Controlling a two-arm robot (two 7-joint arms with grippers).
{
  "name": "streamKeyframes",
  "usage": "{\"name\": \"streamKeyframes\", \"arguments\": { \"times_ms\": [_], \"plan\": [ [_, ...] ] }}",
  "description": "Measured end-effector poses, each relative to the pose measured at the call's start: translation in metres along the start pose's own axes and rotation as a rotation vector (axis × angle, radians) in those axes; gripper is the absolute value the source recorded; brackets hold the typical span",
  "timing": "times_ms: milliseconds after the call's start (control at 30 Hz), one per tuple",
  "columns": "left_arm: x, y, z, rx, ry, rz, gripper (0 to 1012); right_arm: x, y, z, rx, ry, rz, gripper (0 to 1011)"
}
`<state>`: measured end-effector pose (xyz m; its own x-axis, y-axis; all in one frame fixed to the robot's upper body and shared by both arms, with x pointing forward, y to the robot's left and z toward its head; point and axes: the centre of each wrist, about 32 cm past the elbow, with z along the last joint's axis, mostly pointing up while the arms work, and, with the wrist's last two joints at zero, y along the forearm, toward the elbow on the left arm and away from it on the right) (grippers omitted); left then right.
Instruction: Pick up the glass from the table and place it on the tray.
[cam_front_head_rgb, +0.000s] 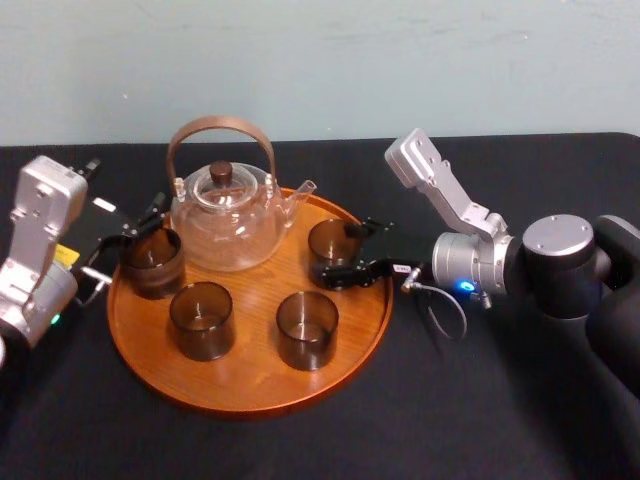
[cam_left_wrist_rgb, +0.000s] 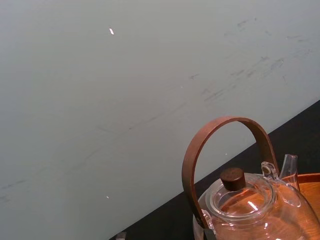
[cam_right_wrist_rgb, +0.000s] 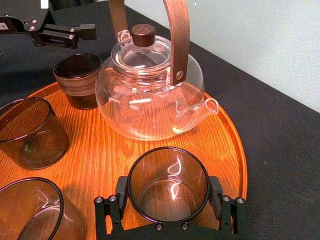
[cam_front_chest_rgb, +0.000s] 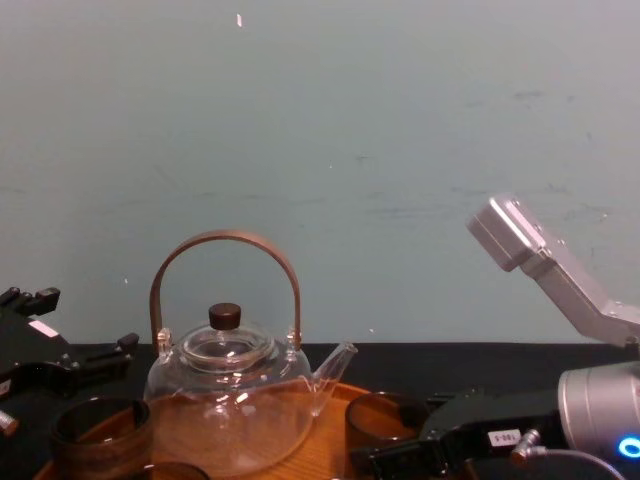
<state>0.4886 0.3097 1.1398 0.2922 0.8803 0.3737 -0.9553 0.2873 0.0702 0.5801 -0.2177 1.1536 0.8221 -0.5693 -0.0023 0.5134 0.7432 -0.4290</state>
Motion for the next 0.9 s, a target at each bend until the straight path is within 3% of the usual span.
{"name": "streamKeyframes", "arguments": {
  "times_ms": [467,900],
  "plan": [
    [0.0,0.0,0.0,0.0,0.0,0.0,1001,0.0007,-0.001,0.0,0.008,0.002,0.006,1002],
    [0.0,0.0,0.0,0.0,0.0,0.0,1001,0.0013,-0.028,-0.006,0.044,0.015,0.021,1002]
  ]
}}
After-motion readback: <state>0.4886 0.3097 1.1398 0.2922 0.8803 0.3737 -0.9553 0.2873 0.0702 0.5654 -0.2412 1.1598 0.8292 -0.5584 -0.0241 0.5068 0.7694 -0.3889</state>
